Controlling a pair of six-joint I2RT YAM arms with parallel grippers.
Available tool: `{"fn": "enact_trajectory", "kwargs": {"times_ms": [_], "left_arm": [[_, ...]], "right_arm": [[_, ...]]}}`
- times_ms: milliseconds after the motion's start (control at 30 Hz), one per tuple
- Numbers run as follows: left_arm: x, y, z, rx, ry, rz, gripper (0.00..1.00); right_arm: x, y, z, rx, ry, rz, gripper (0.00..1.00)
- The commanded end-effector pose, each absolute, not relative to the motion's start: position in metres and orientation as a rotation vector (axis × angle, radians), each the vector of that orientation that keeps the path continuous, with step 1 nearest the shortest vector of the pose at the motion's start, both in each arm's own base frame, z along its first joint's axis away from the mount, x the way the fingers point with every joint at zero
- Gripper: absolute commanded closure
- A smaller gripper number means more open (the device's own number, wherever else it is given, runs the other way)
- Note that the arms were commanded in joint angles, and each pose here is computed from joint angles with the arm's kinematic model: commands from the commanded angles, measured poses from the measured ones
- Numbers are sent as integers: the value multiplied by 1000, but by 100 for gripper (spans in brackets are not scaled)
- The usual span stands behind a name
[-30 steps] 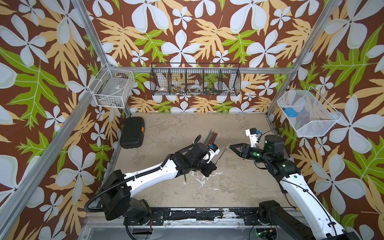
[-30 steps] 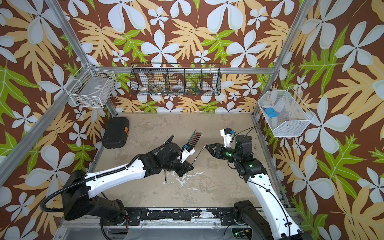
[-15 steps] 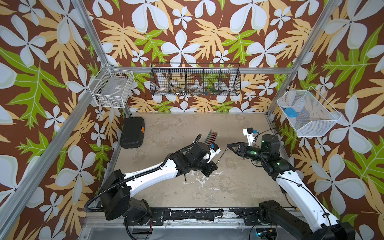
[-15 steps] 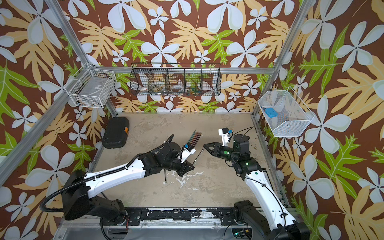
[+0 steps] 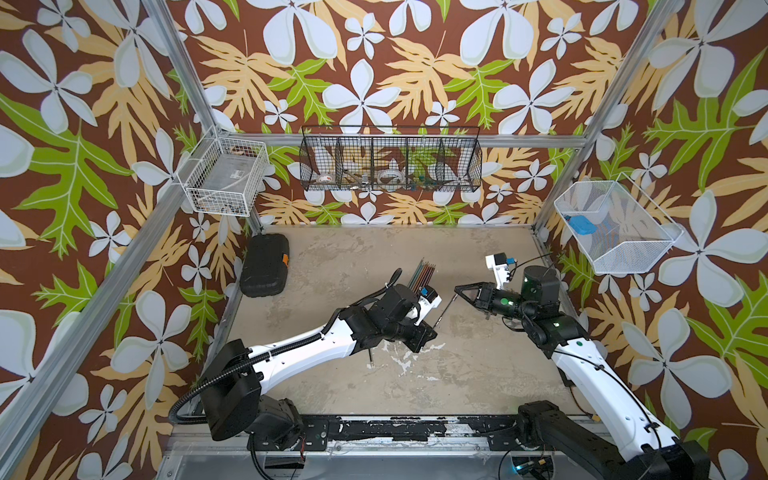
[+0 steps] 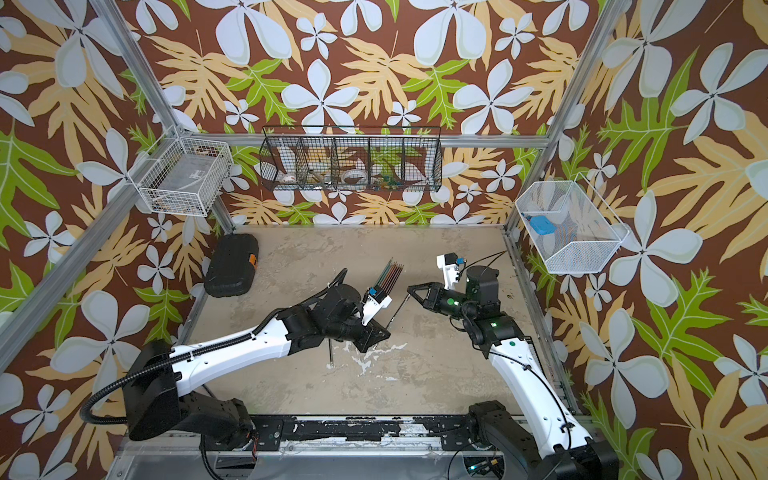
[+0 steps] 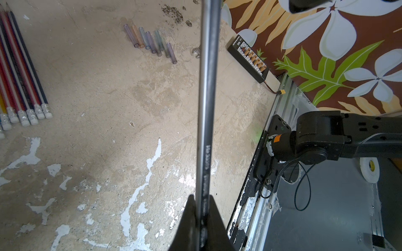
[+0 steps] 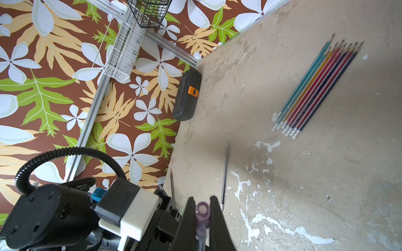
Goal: Remove the protective cover of the pencils
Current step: Remove the protective sleeve from the pencil, then place the pencil at the center of the board.
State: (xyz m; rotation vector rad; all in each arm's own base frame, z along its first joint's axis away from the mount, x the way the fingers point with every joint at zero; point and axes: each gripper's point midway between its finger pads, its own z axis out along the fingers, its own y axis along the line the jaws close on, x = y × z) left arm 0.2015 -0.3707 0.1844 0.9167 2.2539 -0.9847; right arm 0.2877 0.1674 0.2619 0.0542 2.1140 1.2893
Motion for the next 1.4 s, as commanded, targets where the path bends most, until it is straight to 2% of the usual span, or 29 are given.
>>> {"fn": "enact_trajectory", "kwargs": {"times_ms": [0,300,433,633,900,1100,1233,1367], "left_arm": [[195,-364,180,928,2279,-982,100],[195,-359,180,902,2273,-975,100],[210,-353,178,894,2285,-906,100],[272,-336,198,779,2312,-927,100],[367,-369,211,710,2337,-881,100],[443,-337,142,650,2526,-548,100],[455,-321,96,620,2626,-491,100],[456,-316,73,623,2670,-445,100]], "right_arm": [[305,154,270,81,2065,1212,100],[323,111,276,172,2023,1195,100],[329,95,250,202,2098,1034,100],[328,54,176,339,2230,695,100],[319,24,126,436,2269,467,100],[313,-1,104,499,2305,285,100],[313,-10,92,551,2325,239,100],[318,-16,83,591,2331,245,100]]}}
